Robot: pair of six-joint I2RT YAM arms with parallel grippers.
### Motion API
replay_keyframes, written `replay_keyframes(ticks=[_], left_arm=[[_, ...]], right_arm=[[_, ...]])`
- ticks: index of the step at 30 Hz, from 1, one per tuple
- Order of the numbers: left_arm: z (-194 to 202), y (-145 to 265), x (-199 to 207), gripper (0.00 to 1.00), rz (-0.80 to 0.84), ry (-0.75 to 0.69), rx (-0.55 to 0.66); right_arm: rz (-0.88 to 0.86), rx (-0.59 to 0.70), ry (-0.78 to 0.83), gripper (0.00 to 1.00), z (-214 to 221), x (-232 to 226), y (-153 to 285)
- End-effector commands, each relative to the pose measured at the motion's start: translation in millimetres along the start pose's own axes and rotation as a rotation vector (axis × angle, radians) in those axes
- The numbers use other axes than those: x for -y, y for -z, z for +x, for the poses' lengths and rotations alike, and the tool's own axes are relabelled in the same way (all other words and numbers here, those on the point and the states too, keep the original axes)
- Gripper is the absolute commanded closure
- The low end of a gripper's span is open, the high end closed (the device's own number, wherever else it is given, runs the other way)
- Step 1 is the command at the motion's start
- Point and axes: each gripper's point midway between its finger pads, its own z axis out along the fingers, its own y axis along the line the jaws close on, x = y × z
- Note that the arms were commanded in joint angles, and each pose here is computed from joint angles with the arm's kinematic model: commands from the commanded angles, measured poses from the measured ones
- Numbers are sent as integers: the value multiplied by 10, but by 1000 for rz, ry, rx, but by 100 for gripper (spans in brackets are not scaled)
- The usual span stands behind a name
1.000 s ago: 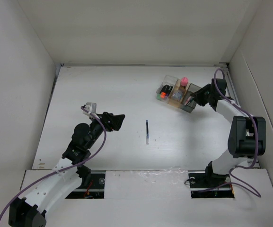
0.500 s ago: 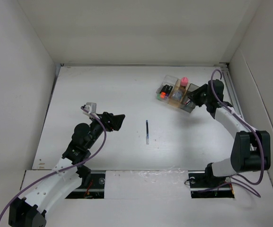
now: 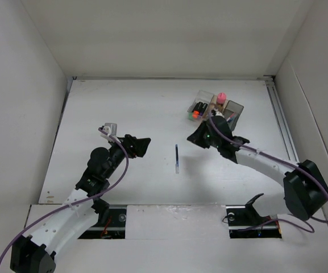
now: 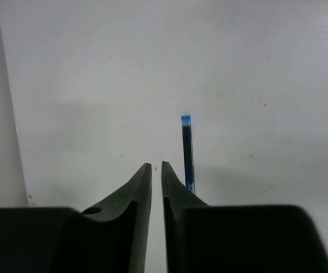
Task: Sort the stationery into containers
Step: Pick up the pen from the center of the board.
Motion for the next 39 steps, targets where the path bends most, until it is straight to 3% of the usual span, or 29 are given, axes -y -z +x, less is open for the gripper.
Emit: replay_keyframes(ticks=[1,3,4,6,13,15,21,25,33,39], left_arm=[[-260,-15,186,20,58,-12,71],[-260,-15,186,20,58,-12,71],[-260,-15,186,20,58,-12,71],[-260,-15,186,20,58,-12,71],[-239,-27,171,20,53,-11,64],[-239,-27,171,20,53,-11,64],[-260,-15,189,20,59,-3,71],[-284,0,207,20,65,-3,80],[-305,13,221,20,70,-4,88],[-277,16,222,20,72,-4,75]], right_arm=[[49,2,116,82,252,-2,-114],[108,-38,179,71,555,54,-193],[112,-39,207,60,611,28,-217],[150,-46,264,55,756,38,-240],[267,-55,346,51,977,150,-408],[304,-69,366,60,1073,220,-446],[411,-60,437,73,1216,349,-558],[455,-58,473,98,1291,404,-603],[357,11,391,100,1033,54,-450],[159,115,205,100,135,-341,-117]])
